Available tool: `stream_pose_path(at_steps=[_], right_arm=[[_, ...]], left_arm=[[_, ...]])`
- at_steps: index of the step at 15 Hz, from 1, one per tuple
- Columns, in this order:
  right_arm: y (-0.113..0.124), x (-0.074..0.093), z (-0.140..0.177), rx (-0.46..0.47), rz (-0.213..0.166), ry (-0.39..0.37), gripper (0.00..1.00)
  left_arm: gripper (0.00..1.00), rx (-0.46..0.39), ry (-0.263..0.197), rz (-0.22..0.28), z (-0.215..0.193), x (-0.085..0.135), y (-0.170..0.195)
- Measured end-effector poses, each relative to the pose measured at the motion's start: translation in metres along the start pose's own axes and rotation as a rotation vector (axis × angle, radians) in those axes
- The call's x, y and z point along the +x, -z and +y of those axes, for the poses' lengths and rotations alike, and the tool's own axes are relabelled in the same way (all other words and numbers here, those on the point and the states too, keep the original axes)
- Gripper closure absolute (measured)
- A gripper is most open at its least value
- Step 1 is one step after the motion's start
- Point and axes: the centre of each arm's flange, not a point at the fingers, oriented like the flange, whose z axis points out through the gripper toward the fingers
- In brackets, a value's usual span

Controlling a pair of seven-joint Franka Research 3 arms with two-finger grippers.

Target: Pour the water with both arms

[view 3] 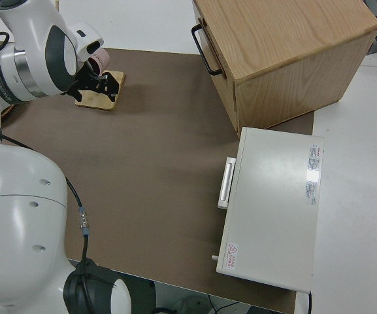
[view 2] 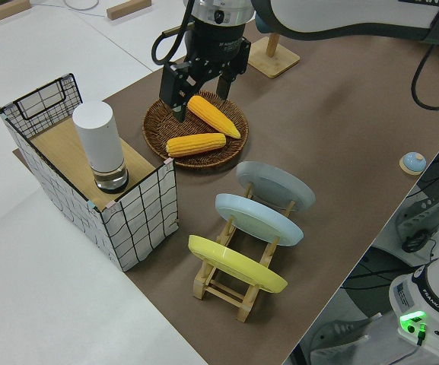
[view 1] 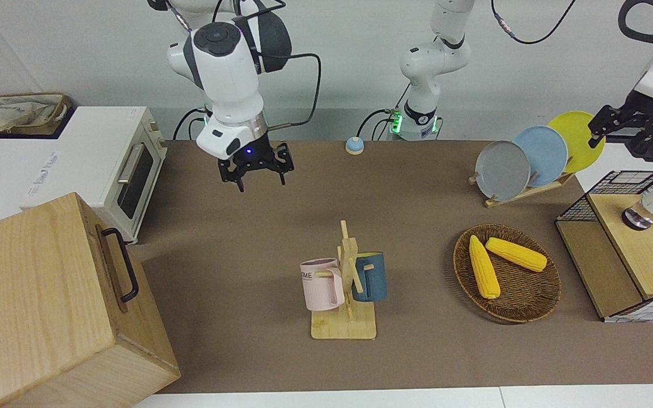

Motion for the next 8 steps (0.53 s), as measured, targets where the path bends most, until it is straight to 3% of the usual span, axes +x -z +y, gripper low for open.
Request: stream_pose_path(at_steps=[4,8], right_arm=[[-0.044,0.026,-0.015,0.028,0.063,0.017,0.01],[-0.063,0.049,-0.014,0.033,0.180,0.051,0.01]], left_arm=[[0.00,-0.017,-0.026,0.057,-0.062,-0.021,-0.021],[0.00,-0.038,-0.026,0.177,-0.109,-0.038,-0.033]])
